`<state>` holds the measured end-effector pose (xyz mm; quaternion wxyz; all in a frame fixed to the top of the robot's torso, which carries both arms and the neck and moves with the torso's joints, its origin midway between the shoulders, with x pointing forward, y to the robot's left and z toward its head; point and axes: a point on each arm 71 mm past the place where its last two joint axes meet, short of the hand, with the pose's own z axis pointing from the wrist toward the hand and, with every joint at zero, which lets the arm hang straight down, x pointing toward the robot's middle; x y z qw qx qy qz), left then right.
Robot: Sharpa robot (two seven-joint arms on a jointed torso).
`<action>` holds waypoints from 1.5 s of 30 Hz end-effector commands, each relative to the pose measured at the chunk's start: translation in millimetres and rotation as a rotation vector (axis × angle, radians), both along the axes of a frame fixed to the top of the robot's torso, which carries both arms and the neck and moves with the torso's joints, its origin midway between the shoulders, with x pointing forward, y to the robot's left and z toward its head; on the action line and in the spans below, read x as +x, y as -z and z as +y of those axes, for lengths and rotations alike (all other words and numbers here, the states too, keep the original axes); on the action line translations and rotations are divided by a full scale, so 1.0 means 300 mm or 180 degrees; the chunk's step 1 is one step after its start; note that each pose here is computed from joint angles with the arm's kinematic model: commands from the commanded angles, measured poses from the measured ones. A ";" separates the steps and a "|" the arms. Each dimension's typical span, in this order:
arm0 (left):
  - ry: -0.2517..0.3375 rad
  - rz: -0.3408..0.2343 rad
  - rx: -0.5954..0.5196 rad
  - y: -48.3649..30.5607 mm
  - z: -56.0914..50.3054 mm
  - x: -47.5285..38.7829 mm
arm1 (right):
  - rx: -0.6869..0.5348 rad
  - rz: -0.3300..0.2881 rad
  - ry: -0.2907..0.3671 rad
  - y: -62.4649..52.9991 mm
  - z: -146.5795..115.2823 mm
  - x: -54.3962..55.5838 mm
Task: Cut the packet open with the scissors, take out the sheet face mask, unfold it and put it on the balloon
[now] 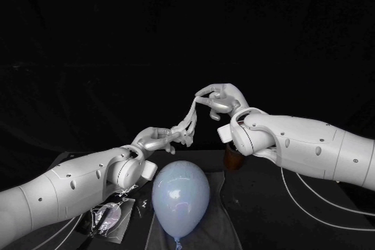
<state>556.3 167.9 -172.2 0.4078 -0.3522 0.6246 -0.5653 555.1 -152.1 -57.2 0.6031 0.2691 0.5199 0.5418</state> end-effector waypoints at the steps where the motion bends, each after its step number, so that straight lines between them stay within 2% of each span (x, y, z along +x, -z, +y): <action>1: -0.0121 -0.0136 0.0311 0.000 0.013 0.009 | 0.0024 -0.0002 -0.0019 -0.001 0.004 -0.005; 4: -0.0210 -0.0270 0.0490 -0.003 0.034 0.019 | 0.0037 -0.0007 -0.0023 -0.002 0.007 -0.009; 10: -0.0244 -0.0425 0.0748 -0.004 0.055 0.030 | 0.0049 -0.0004 0.0015 -0.001 0.005 -0.007; 20: -0.0311 -0.0689 0.0941 -0.015 0.065 0.037 | 0.0056 0.0021 0.0033 0.001 0.007 -0.009; 24: -0.0214 -0.0943 0.0981 -0.027 0.044 0.021 | 0.0047 0.0036 0.0060 0.003 0.002 -0.006; 30: 0.0143 -0.1346 0.0768 -0.056 -0.019 -0.044 | 0.0036 0.0097 0.0062 0.021 -0.002 -0.010; 33: 0.0173 -0.1499 0.0686 -0.072 -0.033 -0.065 | 0.0030 0.0130 0.0048 0.034 0.005 -0.012; 41: 0.0113 -0.1540 0.0656 -0.078 -0.023 -0.070 | 0.0024 0.0169 0.0052 0.053 0.004 -0.013; 45: 0.0149 -0.1516 0.0662 -0.077 -0.031 -0.073 | 0.0024 0.0180 0.0058 0.057 -0.002 -0.016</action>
